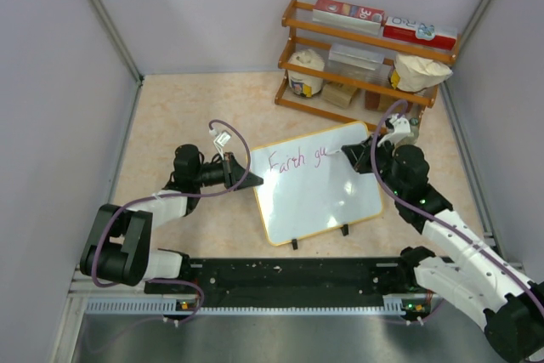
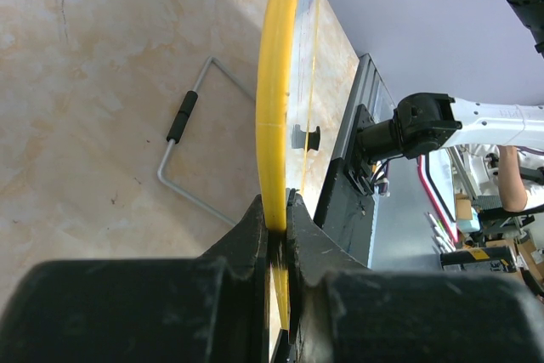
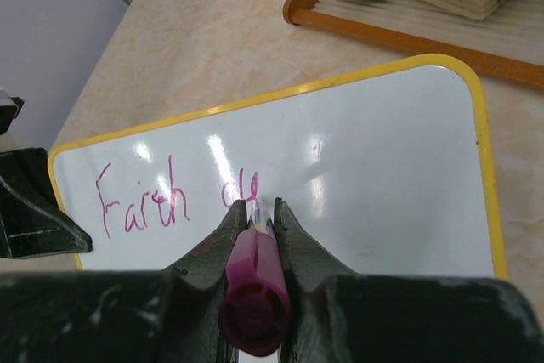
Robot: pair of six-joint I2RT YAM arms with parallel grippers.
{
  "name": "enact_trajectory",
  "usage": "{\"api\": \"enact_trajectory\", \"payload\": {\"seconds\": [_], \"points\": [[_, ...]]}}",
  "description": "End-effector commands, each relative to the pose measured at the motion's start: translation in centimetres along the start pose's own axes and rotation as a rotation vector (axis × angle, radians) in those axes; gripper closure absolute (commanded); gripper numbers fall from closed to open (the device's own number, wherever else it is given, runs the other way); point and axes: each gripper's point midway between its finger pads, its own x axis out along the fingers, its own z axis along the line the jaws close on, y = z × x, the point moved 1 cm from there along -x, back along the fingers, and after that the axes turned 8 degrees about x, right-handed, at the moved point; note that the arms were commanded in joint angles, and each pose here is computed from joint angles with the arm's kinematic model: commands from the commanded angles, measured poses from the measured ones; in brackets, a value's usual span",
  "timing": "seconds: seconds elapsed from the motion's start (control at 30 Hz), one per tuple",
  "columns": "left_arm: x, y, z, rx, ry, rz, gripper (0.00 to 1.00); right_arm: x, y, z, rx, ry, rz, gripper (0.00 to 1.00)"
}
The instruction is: Write a sentence on the whiteboard
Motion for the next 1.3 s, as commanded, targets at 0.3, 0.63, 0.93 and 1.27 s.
{"api": "enact_trajectory", "payload": {"seconds": [0.3, 0.63, 0.93, 1.27], "points": [[0.6, -0.4, 0.0, 0.115, 0.019, 0.001, 1.0, -0.9, -5.6, 2.7, -0.027, -0.038, -0.148, 1.0], [0.6, -0.4, 0.1, 0.116, 0.016, 0.001, 1.0, 0.3, -5.1, 1.9, -0.044, 0.002, -0.118, 1.0], [0.6, -0.3, 0.1, 0.115, 0.018, 0.004, 1.0, 0.7, -3.7, 0.8, -0.049, 0.026, -0.08, 1.0], [0.6, -0.3, 0.1, 0.113, 0.017, 0.003, 1.0, 0.2, -1.7, -0.2, -0.043, 0.043, -0.035, 1.0]]}}
